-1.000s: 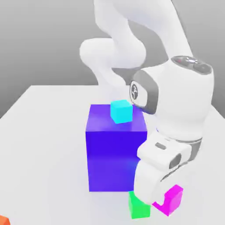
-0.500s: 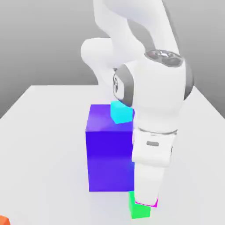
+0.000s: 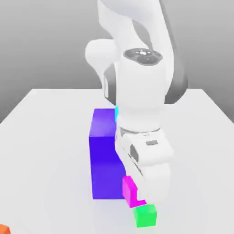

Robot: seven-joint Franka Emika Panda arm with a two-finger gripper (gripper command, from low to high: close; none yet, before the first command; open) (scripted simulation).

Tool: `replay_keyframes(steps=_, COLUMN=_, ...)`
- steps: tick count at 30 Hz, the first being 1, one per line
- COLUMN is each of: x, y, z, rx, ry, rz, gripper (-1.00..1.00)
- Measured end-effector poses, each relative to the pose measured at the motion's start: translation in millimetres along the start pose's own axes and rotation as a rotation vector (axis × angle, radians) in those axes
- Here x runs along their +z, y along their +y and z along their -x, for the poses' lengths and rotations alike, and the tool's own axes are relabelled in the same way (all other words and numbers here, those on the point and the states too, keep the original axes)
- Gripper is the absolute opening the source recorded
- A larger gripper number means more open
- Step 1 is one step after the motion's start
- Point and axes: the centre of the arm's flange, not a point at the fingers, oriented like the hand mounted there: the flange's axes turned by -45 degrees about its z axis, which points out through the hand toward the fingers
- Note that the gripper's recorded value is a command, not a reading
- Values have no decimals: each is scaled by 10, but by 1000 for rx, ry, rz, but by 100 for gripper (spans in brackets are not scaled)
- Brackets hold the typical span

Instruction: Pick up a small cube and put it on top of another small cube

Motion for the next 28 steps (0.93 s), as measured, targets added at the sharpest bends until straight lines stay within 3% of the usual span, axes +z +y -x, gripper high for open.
replay_keyframes(steps=8, x=15, y=-188, z=125, rx=-302, ry=18, rz=1, gripper=-100)
replay_keyframes(steps=16, x=154, y=-185, z=-485, rx=-754, ry=49, rz=-34, gripper=-100)
replay_keyframes(steps=25, x=702, y=-197, z=-538, rx=-783, ry=48, rz=-36, gripper=-100)
replay_keyframes(steps=26, x=769, y=-210, z=-540, rx=-782, ry=50, rz=-37, gripper=100)
replay_keyframes(steps=28, x=768, y=-210, z=-541, rx=-782, ry=50, rz=-37, gripper=100)
